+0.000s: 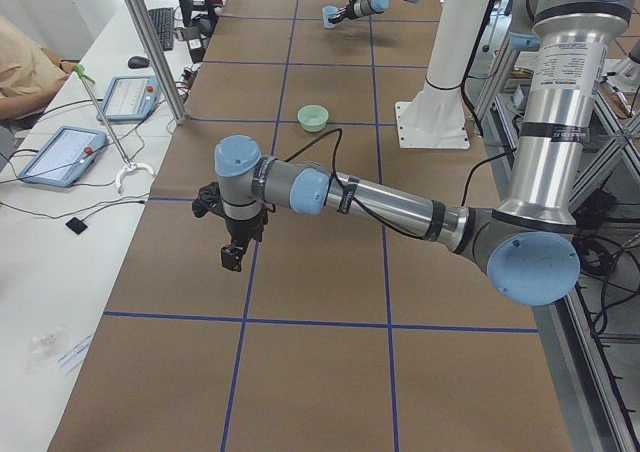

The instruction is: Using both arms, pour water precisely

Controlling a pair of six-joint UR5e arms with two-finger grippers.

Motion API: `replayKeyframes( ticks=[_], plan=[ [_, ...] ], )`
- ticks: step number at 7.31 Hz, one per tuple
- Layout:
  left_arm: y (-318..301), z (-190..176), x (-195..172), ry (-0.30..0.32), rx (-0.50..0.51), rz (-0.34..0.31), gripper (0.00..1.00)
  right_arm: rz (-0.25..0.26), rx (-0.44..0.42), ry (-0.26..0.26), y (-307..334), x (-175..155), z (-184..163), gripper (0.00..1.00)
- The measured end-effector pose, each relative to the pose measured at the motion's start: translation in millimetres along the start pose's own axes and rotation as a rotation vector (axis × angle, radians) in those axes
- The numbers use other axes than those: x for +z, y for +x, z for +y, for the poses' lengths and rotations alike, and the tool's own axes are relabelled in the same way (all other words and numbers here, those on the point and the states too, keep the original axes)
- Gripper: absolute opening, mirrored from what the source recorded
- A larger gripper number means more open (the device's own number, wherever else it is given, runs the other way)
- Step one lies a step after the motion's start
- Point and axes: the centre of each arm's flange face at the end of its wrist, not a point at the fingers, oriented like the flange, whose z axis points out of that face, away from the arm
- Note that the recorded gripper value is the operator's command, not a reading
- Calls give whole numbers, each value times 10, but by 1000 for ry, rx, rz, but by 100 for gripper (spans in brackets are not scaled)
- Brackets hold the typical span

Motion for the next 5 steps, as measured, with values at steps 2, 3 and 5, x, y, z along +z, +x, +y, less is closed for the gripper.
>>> replayKeyframes(
  ticks=[2,3,5],
  plan=[
    [-7,36,9,-3,0,1,100,-4,-5,27,-30,98,88,100],
    [1,59,4,-2,1,1,100,-2,-9,40,-24,156,121,100],
    [17,104,-5,-1,3,2,100,10,-20,66,48,267,134,100]
  ],
)
